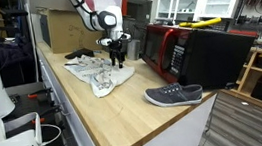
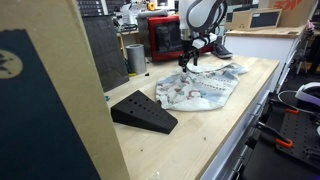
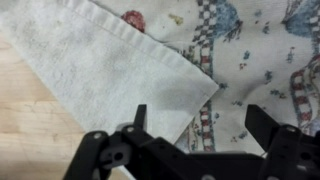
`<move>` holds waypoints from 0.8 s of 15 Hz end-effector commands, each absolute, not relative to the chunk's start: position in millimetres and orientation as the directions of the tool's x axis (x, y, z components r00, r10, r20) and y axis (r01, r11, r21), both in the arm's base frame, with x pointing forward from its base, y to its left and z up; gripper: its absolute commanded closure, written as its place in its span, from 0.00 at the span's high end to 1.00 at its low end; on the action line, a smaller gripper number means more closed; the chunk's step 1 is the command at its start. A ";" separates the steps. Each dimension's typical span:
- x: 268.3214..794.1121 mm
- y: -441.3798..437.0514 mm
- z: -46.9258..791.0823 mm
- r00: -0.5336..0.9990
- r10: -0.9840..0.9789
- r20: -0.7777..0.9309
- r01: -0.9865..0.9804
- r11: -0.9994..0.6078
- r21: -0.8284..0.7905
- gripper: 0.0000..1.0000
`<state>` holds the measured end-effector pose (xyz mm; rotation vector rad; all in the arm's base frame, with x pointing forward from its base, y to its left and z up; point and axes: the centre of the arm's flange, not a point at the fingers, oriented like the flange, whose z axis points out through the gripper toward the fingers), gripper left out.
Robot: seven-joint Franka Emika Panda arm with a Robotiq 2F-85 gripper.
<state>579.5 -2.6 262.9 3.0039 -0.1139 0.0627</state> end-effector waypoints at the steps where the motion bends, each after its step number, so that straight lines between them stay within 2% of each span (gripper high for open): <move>1: 569.3 -15.9 276.7 0.988 -0.136 0.078 -0.148 -0.974 0.173 1.00; 6: 566.5 -30.1 275.4 0.982 -0.180 0.064 -0.189 -0.961 0.202 1.00; 12: 553.5 -19.4 268.6 0.991 -0.132 0.009 -0.132 -0.979 0.158 1.00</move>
